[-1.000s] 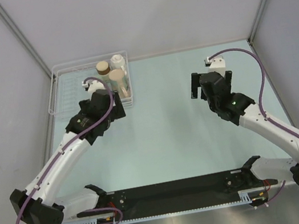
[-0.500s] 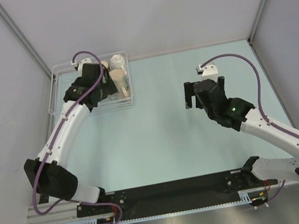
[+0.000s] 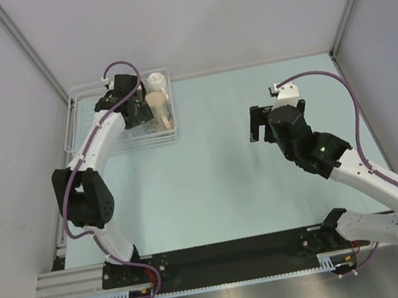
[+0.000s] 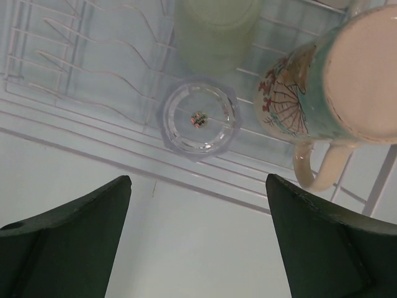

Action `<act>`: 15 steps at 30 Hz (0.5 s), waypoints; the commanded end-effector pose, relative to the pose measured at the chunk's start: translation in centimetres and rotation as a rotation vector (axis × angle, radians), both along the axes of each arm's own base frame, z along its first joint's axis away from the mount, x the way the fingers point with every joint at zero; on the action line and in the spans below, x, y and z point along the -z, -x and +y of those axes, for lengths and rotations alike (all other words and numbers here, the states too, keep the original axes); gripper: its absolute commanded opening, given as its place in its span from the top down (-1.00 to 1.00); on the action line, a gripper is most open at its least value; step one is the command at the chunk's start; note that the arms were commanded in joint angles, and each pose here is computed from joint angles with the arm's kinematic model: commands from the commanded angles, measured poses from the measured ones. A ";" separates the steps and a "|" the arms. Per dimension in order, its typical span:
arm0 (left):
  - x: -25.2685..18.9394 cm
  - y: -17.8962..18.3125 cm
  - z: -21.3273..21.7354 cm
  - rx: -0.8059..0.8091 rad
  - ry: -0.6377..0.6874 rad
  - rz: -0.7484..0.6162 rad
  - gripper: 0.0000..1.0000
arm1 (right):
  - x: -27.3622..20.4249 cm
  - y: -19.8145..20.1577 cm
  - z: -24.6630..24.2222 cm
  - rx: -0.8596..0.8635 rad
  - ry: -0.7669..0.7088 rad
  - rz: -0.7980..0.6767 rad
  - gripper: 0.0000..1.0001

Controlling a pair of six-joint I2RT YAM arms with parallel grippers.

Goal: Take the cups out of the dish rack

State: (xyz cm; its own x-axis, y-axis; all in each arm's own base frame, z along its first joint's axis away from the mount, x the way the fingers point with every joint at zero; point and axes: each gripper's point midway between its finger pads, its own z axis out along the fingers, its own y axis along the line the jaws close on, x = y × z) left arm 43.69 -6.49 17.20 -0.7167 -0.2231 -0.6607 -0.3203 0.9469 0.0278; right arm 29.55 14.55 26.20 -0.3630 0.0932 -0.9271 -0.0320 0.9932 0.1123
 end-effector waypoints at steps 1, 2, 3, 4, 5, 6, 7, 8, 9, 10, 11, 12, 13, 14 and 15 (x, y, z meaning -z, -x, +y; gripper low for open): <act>-2.3 -2.3 1.0 0.003 0.014 -0.075 -0.92 | -0.5 -0.2 -0.1 0.002 0.019 -0.025 -0.99; -2.3 -2.7 1.1 0.006 0.021 -0.085 -0.93 | -0.4 -0.3 0.0 0.001 0.020 -0.027 -1.00; -2.3 -3.1 1.1 0.007 0.029 -0.089 -0.93 | -0.3 -0.4 0.0 0.000 0.026 -0.026 -0.99; -1.9 -3.5 1.3 0.010 0.033 -0.081 -0.92 | -0.4 -0.6 0.1 0.002 0.025 -0.027 -1.00; -1.6 -3.8 1.2 0.014 0.034 -0.075 -0.90 | -0.5 -0.7 0.3 -0.003 0.019 -0.030 -0.99; -1.7 -4.1 1.2 0.017 0.035 -0.078 -0.87 | -0.4 -0.9 0.4 -0.002 0.021 -0.026 -0.99; -1.0 -4.4 1.2 0.022 0.035 -0.064 -0.86 | -0.4 -1.0 0.6 -0.006 0.018 -0.026 -0.99; -0.9 -4.5 1.0 0.030 0.043 -0.064 -0.83 | -0.5 -1.1 0.7 -0.007 0.017 -0.026 -0.99; -0.7 -4.7 0.9 0.030 0.049 -0.062 -0.82 | -0.3 -1.2 0.8 -0.008 0.020 -0.021 -0.99; -0.3 -4.8 0.9 0.031 0.052 -0.060 -0.82 | -0.3 -1.3 1.0 -0.012 0.021 -0.021 -0.99; -0.1 -5.0 0.7 0.034 0.058 -0.058 -0.82 | -0.3 -1.3 1.1 -0.016 0.023 -0.021 -0.99; 0.2 -5.0 0.6 0.035 0.061 -0.052 -0.82 | -0.1 -1.4 1.1 -0.016 0.028 -0.015 -1.00; 0.3 -5.1 0.6 0.033 0.065 -0.051 -0.82 | 0.0 -1.5 1.2 -0.018 0.034 -0.014 -0.99; 0.8 -5.1 0.5 0.030 0.067 -0.041 -0.82 | 0.1 -1.6 1.2 -0.019 0.038 -0.011 -0.99; 1.1 -5.1 0.4 0.031 0.075 -0.035 -0.82 | 0.3 -1.7 1.2 -0.019 0.045 -0.008 -0.99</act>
State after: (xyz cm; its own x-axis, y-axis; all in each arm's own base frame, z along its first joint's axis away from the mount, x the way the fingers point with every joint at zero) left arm 47.55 -5.42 15.28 -0.7203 -0.2430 -0.6497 -0.3111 0.9503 -0.0106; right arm 30.44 15.36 24.49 -0.3955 0.0353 -0.9178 -0.0448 0.9973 0.0576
